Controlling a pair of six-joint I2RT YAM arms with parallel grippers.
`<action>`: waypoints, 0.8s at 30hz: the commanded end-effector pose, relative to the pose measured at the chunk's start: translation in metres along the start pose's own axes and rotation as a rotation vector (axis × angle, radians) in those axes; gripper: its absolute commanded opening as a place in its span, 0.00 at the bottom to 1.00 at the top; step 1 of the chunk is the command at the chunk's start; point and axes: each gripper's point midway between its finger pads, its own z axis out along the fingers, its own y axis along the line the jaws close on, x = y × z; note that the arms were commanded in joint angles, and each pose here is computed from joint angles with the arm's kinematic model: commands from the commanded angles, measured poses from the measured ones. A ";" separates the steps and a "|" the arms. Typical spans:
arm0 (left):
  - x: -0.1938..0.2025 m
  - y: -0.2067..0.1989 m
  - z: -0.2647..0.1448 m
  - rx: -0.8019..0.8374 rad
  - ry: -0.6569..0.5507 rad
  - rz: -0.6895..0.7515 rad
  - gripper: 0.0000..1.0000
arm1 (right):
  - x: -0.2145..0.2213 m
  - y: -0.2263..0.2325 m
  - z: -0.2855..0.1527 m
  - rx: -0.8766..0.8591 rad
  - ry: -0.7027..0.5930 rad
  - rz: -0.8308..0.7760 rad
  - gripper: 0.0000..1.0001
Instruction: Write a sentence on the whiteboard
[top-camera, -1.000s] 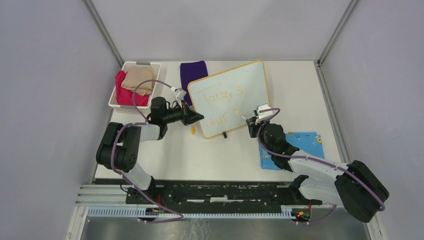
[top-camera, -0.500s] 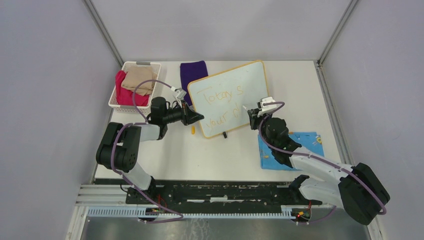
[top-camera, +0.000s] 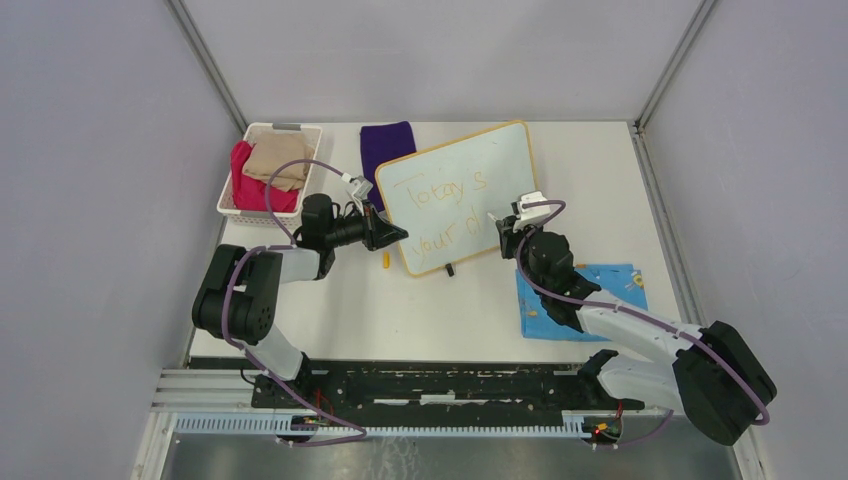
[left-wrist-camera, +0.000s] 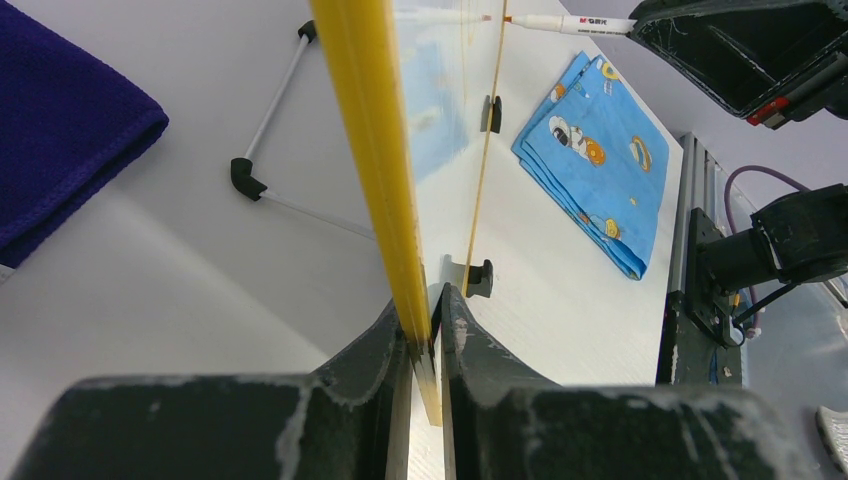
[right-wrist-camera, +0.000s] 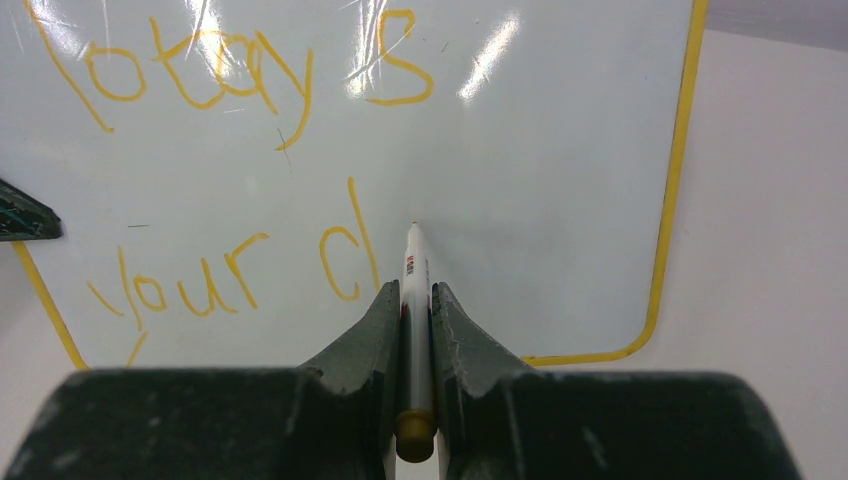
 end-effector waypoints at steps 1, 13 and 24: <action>0.033 0.024 0.001 -0.110 0.083 0.003 0.02 | -0.015 -0.001 0.001 0.006 -0.049 0.023 0.00; 0.034 0.024 0.001 -0.109 0.084 0.005 0.02 | -0.025 0.001 0.014 0.018 -0.059 -0.005 0.00; 0.034 0.024 0.001 -0.109 0.085 0.004 0.02 | -0.018 0.010 0.011 -0.038 -0.053 0.003 0.00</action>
